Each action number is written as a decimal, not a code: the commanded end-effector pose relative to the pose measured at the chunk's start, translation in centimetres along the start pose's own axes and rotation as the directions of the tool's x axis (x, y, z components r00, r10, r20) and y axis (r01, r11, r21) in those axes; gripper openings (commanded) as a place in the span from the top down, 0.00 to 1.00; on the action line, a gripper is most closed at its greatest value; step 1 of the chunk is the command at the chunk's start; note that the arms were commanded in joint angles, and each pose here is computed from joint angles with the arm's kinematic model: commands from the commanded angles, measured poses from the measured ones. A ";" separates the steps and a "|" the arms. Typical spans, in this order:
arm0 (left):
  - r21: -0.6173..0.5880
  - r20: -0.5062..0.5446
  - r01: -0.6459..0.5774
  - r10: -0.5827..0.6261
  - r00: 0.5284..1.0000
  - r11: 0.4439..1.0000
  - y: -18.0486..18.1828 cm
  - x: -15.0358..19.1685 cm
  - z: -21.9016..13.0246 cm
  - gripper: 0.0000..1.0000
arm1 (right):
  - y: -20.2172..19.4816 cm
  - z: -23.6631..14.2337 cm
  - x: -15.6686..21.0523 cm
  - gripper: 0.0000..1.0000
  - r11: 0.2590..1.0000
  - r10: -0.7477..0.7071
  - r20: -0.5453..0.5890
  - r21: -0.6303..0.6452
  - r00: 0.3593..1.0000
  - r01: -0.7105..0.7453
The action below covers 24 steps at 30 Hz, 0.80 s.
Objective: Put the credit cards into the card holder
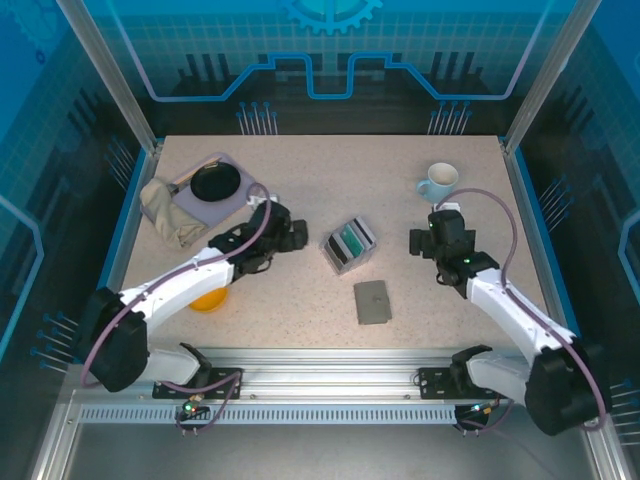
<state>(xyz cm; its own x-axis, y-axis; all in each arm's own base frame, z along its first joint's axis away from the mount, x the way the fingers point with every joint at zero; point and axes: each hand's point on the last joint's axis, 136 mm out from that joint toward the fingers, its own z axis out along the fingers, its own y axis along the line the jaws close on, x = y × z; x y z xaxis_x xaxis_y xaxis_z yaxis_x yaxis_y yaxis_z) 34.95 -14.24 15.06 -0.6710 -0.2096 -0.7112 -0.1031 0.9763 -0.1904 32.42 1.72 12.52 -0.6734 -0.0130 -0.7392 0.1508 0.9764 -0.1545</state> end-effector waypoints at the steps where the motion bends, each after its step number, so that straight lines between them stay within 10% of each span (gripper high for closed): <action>1: -0.182 0.099 -0.051 0.070 0.993 0.982 6.0 -3.0 -0.2 0.01 | -2.2 2.6 -1.9 0.02 0.994 -0.036 0.090 0.102 0.995 0.027; 8: -0.276 0.249 -0.046 0.117 0.961 0.960 13.5 -3.1 0.6 0.01 | 0.2 5.3 -2.2 0.03 0.995 -0.087 0.211 -0.018 0.974 0.093; 20: -0.109 0.365 -0.083 0.118 0.924 0.991 15.0 -2.8 5.7 0.02 | 2.4 5.5 -2.4 0.04 0.976 -0.023 0.462 -0.183 0.887 0.120; 24: -0.067 0.364 -0.081 0.100 0.926 0.994 15.3 -1.9 6.5 0.02 | 2.2 6.6 -2.5 0.05 0.984 -0.030 0.378 -0.153 0.925 0.094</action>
<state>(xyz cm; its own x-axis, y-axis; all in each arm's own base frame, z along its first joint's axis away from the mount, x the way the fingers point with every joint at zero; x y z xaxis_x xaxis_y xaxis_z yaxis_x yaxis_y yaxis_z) 38.47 1.74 7.23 -0.4519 -0.1215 -0.8838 -0.1778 0.9831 -0.0442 37.35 2.49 6.34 -0.4575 -0.1406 -0.8780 -0.0612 0.9901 -0.1267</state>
